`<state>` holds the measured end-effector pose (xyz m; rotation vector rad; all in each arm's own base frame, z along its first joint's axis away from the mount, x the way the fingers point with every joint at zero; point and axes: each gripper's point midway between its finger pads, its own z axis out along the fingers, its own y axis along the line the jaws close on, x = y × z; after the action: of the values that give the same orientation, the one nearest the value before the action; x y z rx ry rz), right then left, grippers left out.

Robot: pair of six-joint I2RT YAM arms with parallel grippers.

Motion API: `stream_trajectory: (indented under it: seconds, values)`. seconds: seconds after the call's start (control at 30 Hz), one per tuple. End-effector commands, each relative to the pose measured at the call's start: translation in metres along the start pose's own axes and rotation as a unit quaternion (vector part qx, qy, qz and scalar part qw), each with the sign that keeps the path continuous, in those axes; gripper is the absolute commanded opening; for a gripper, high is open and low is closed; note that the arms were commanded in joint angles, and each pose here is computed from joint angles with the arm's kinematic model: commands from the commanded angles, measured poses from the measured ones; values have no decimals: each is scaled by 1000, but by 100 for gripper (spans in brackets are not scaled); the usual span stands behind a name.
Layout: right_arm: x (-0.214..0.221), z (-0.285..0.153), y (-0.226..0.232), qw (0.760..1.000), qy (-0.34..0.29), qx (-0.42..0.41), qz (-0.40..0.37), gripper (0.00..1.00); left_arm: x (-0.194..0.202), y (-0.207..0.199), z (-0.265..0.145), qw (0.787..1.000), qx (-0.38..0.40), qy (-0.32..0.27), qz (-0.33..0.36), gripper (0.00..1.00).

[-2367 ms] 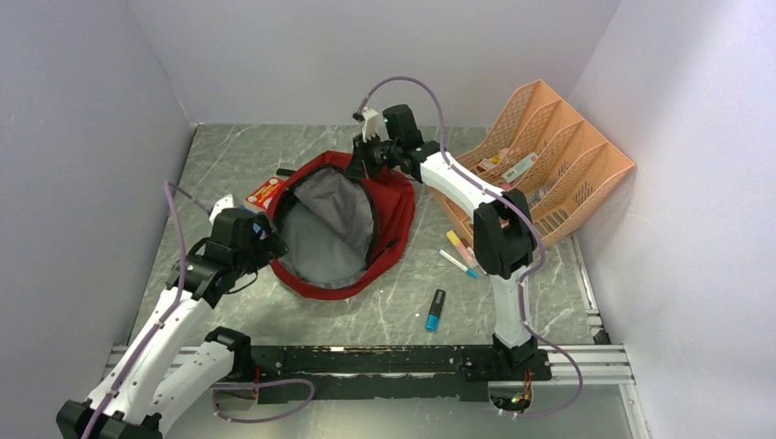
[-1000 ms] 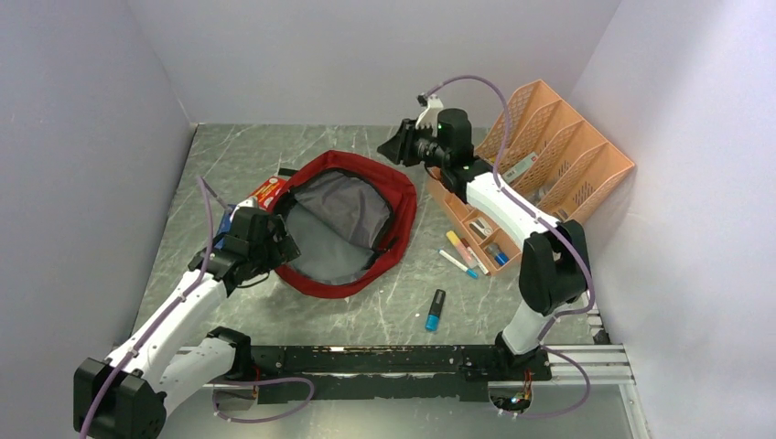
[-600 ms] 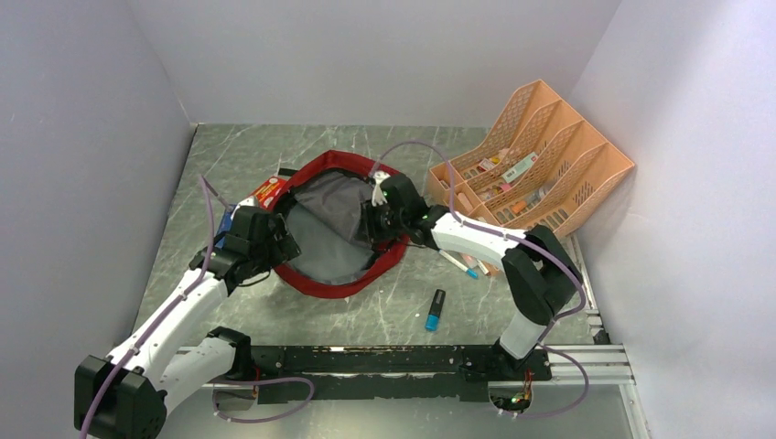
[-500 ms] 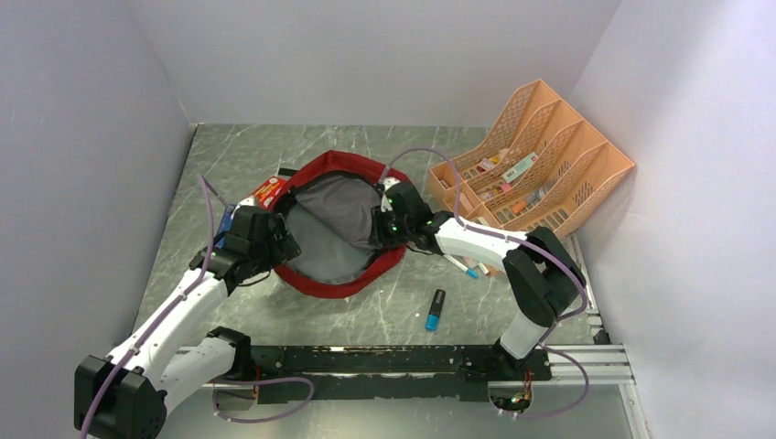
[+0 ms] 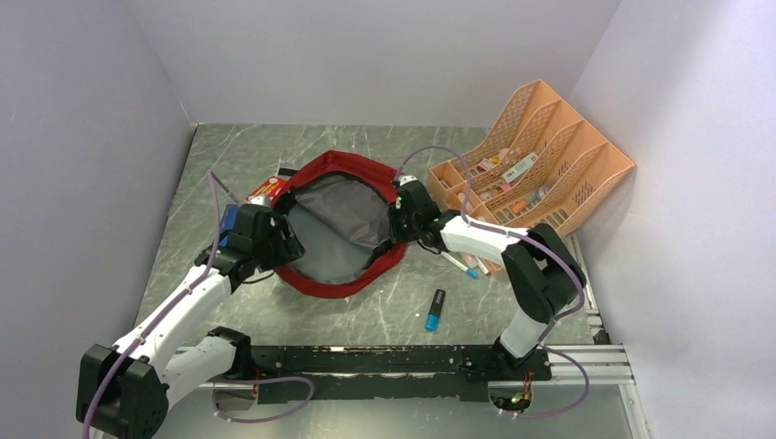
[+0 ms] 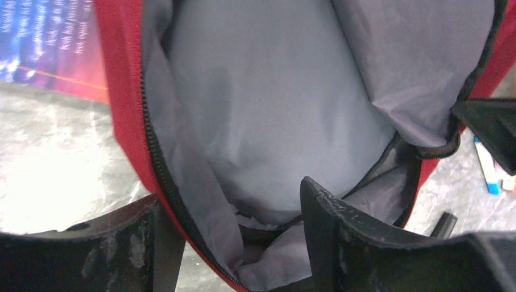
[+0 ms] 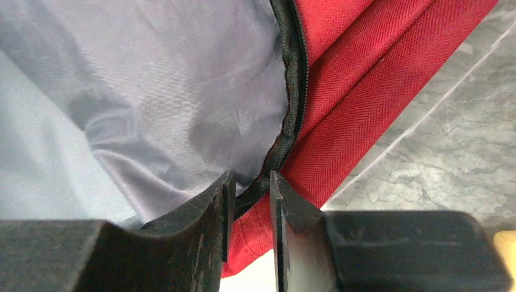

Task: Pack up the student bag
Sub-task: Adjust the student bag at the center of the board.

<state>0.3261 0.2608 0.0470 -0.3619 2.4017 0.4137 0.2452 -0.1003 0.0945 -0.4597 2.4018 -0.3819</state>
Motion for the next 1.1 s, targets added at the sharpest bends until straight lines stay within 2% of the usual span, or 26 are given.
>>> stream_trajectory:
  seconds: [0.0,0.17,0.37,0.43,0.5,0.53,0.67,0.73,0.8,0.87,1.07]
  values:
    - [-51,-33,13,997,-78,-22,-16,32,8,-27,6,996,85,23,31,61]
    - [-84,-74,20,989,-144,-37,-6,33,18,-43,5,990,127,47,35,29]
    - [-98,-106,8,977,-212,-18,13,34,38,-99,-14,976,200,63,56,15]
    - [-97,-110,0,975,-222,0,20,34,48,-122,-20,972,214,68,71,14]
    - [-97,-113,-4,974,-227,7,23,34,57,-133,-22,970,216,76,81,17]
    - [-96,-114,-5,973,-229,11,24,35,59,-134,-21,971,211,77,80,22]
    - [-96,-119,-10,971,-234,20,41,37,49,-121,-23,981,172,57,67,49]
    - [-96,-121,-11,972,-228,23,44,40,36,-111,-28,987,144,28,64,64]
    - [-97,-122,-13,974,-219,26,47,44,20,-103,-36,990,124,-2,64,74]
    - [-101,-124,-14,974,-217,22,55,45,2,-96,-45,992,107,-32,65,79]
    - [-108,-131,-10,972,-228,-10,56,47,-62,-64,-54,993,67,-87,49,82]
